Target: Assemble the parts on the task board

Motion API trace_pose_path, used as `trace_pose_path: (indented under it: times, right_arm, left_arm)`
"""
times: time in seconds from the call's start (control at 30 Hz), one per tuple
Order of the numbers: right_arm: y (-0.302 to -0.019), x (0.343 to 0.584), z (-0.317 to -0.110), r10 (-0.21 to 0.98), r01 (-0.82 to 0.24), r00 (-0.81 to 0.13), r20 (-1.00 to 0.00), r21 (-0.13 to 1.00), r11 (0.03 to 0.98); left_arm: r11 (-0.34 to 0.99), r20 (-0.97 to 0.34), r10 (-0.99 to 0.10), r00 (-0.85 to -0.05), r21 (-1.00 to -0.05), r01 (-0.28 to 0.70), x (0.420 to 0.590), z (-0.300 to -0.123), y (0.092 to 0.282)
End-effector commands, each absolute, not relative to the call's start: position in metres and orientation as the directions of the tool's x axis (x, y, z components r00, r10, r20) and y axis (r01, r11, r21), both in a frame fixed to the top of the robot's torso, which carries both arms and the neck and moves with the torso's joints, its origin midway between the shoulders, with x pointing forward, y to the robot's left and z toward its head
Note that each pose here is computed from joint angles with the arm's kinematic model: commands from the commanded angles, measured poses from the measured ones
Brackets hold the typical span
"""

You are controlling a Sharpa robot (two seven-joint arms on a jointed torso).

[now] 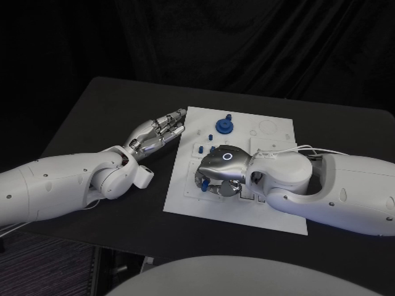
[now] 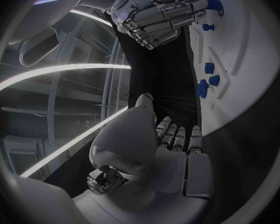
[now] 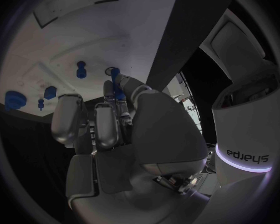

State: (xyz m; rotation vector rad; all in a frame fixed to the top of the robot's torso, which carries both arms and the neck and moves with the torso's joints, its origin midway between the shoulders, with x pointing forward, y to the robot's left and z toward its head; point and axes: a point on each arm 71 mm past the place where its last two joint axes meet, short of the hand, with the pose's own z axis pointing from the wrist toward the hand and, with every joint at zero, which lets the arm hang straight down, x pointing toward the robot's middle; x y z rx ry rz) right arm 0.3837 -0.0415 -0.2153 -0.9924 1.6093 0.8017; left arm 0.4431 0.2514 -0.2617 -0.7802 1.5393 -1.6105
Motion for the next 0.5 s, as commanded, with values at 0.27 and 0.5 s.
trace_pose_path:
  times: [0.27, 0.5]
  right_arm:
    - [-0.0449, 0.3840, -0.2203, -0.225, -0.893, -0.110, -0.968, -0.003, 0.449]
    - [-0.0460, 0.3852, -0.2209, -0.238, -0.889, -0.100, -0.966, -0.020, 0.458]
  left_arm:
    - [-0.041, -0.062, -0.839, -0.540, -0.983, 0.177, 0.4408, -0.2572, 0.2492]
    - [-0.041, -0.060, -0.839, -0.542, -0.984, 0.173, 0.4407, -0.2578, 0.2493]
